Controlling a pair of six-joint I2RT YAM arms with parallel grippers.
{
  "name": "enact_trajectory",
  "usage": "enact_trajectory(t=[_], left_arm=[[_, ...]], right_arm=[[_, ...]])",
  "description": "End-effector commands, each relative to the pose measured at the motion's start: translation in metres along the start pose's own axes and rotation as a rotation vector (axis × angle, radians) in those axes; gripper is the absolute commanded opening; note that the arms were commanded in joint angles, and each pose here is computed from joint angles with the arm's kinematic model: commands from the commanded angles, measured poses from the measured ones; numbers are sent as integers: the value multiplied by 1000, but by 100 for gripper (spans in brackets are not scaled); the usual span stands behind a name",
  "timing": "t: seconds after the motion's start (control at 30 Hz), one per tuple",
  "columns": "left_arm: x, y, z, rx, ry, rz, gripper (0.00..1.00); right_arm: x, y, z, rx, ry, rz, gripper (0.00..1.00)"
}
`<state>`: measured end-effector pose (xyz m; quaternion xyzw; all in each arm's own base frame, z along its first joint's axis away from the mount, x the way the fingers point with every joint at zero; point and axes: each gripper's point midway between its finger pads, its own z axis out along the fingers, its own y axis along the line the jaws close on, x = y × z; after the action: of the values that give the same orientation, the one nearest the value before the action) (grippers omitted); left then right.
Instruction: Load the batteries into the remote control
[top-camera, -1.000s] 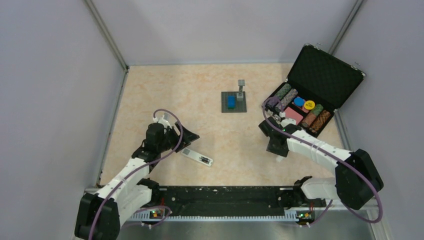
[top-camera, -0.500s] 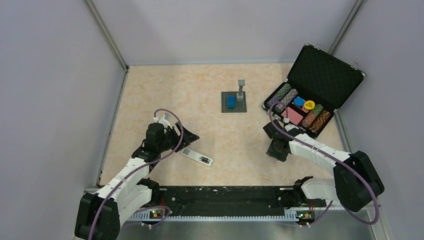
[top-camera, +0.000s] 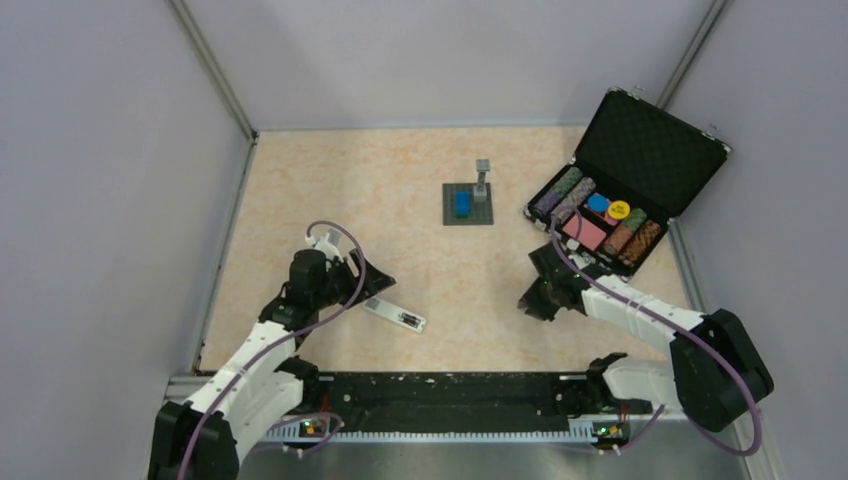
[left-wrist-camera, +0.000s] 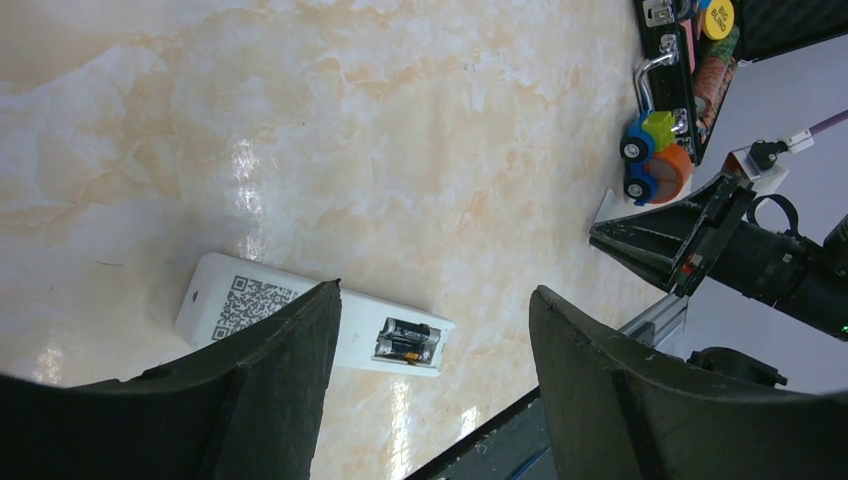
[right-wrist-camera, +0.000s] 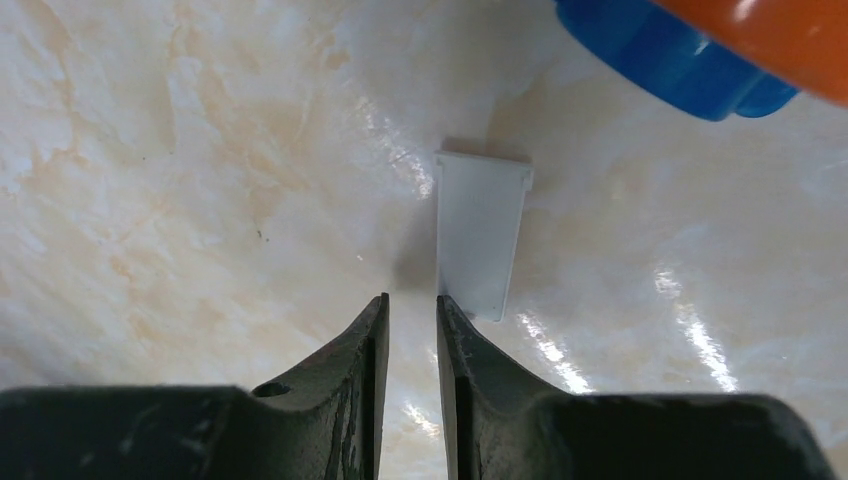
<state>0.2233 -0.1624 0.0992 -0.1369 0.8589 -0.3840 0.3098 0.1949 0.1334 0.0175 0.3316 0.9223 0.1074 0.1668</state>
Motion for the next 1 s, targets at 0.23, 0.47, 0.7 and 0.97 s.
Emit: enact_trajectory(t=[0.23,0.47,0.7,0.97], left_arm=[[-13,-18,-12,32,-36,77,73],[-17,-28,-13,56,-34,89,73],[-25,-45,-9,149,-58,113,73],[-30,-66,-6,259,-58,145,74]], right_arm=[[-19,47,-12,-91,-33,56,25],[-54,33,-35,88,-162,-36,44],[-51,4,-19,252,-159,-41,54],[-49,-2,-4,329,-130,-57,59]])
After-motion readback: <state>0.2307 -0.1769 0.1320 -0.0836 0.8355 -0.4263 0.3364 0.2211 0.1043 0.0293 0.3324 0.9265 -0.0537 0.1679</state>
